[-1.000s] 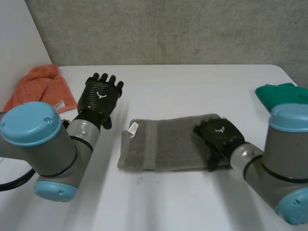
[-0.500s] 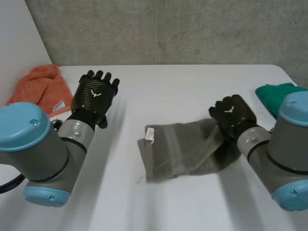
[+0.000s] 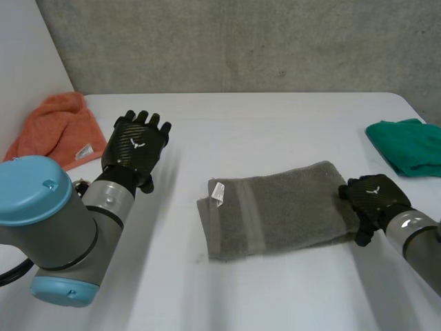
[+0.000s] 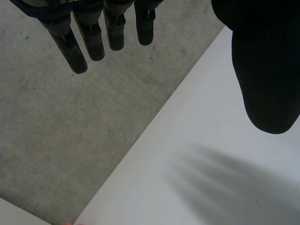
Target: Fold the laundry.
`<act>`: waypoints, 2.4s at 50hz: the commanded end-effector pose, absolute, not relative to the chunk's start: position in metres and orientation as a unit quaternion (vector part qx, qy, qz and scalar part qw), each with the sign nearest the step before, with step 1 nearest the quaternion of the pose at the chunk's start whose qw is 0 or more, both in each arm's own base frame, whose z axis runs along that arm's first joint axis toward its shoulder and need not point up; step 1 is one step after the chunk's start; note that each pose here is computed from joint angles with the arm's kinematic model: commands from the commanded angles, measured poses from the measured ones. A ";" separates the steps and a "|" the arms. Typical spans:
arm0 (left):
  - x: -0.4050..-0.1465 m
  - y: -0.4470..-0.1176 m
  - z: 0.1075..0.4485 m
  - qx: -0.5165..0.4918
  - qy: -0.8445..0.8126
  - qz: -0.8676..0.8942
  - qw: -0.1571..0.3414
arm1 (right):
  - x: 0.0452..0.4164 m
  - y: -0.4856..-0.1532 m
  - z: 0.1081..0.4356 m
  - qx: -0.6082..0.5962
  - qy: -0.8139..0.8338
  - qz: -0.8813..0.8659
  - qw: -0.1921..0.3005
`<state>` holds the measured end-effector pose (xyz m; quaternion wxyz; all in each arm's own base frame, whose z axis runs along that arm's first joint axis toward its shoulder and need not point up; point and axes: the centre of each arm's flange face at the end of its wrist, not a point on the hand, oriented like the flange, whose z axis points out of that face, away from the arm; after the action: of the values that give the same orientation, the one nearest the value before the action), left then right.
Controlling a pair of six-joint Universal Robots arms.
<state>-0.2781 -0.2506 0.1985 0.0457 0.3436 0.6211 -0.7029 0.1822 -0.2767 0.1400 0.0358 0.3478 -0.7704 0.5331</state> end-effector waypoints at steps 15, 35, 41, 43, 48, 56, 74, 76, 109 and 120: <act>-0.279 -0.250 0.198 0.344 0.621 -0.703 0.045 | 0.168 -0.294 0.129 0.331 -0.771 0.543 0.016; -0.272 -0.251 0.225 0.302 0.613 -0.729 0.029 | 0.325 -0.208 0.199 0.511 -0.591 0.612 -0.122; -0.275 -0.252 0.231 0.281 0.615 -0.737 0.004 | 0.351 -0.178 0.174 0.558 -0.584 0.573 -0.140; -0.277 -0.253 0.234 0.277 0.613 -0.740 -0.003 | 0.350 -0.179 0.176 0.553 -0.588 0.573 -0.142; -0.293 -0.246 0.246 0.269 0.604 -0.749 -0.044 | 0.337 -0.197 0.191 0.467 -0.645 0.585 -0.156; -0.328 -0.224 0.237 0.278 0.652 -0.693 -0.131 | 0.284 -0.252 0.217 0.271 -0.735 0.590 -0.196; -0.357 -0.215 0.150 0.310 0.769 -0.540 -0.148 | 0.286 -0.266 0.153 0.315 -0.789 0.503 -0.160; -0.355 -0.215 0.141 0.319 0.776 -0.527 -0.138 | 0.286 -0.266 0.148 0.327 -0.787 0.501 -0.152; -0.341 -0.212 0.281 0.396 0.624 -0.642 -0.203 | 0.276 -0.204 0.172 0.366 -0.697 0.612 -0.074; -0.332 -0.213 0.292 0.425 0.628 -0.598 -0.259 | 0.289 -0.175 0.122 0.394 -0.691 0.597 -0.102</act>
<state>-0.3333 -0.2118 0.2898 -0.2467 0.4216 0.6249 -0.6090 0.2819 -0.1772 0.1434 -0.0942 0.3881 -0.6988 0.5935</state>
